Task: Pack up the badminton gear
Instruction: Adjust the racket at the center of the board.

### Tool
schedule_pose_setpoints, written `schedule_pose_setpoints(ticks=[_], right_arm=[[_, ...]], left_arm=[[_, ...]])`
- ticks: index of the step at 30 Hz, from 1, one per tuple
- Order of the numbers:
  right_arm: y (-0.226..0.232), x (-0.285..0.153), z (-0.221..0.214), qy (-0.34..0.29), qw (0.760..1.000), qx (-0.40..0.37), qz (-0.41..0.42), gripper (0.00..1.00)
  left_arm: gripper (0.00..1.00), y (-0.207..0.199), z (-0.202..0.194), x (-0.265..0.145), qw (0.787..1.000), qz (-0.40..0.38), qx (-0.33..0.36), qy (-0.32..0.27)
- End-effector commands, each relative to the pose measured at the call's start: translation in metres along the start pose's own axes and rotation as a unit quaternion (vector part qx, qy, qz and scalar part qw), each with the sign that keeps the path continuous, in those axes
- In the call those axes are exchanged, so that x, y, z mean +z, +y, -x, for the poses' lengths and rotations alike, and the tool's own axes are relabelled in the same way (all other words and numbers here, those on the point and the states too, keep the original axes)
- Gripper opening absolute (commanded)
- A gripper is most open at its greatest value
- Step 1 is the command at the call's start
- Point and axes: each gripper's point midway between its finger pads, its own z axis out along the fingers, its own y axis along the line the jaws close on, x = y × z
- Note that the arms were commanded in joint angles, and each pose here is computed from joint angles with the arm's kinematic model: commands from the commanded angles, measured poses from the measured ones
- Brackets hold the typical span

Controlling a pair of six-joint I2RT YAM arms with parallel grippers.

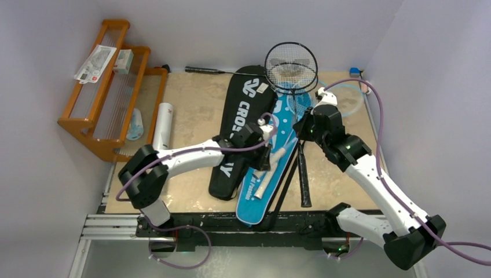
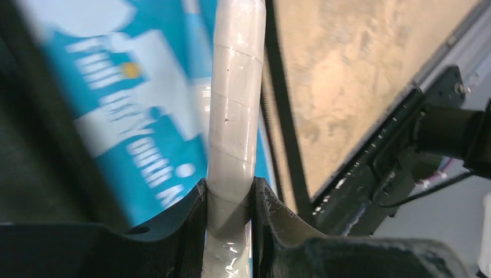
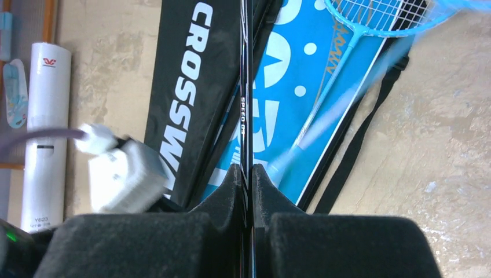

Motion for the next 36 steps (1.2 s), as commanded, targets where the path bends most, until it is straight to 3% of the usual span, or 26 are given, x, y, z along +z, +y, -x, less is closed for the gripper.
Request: schedule_pose_setpoints(ticks=[1,4,7,8,15,24,30,36], right_arm=[[0.005,-0.006,0.02,-0.028,1.0,0.007,0.001,0.01],[0.002,-0.001,0.01,-0.01,1.0,0.008,-0.004,0.01],[-0.006,0.001,-0.001,0.007,1.0,0.003,-0.02,0.0],[-0.009,0.001,-0.004,0.01,1.0,0.0,-0.024,0.0],[-0.024,-0.003,-0.021,0.023,0.999,-0.01,-0.041,0.0],[-0.034,-0.008,-0.044,0.064,0.996,-0.006,-0.055,0.0],[-0.036,-0.009,-0.049,0.068,0.996,-0.002,-0.055,0.0],[-0.036,-0.005,-0.053,0.072,0.996,-0.002,-0.053,0.0]], left_arm=[[0.21,-0.066,-0.004,0.031,0.996,-0.093,0.003,0.004],[0.38,-0.064,-0.01,0.042,0.999,-0.049,0.023,0.006],[0.62,-0.045,0.0,0.027,0.999,-0.001,0.022,-0.027],[0.66,-0.037,0.006,0.02,0.999,0.009,0.019,-0.036],[0.66,0.006,0.021,-0.01,0.997,0.049,-0.009,-0.061],[0.56,0.089,0.039,-0.018,0.972,0.214,0.016,-0.091],[0.38,0.105,0.044,0.003,0.974,0.214,0.017,-0.076],[0.38,0.107,0.044,0.018,0.98,0.189,0.011,-0.064]])
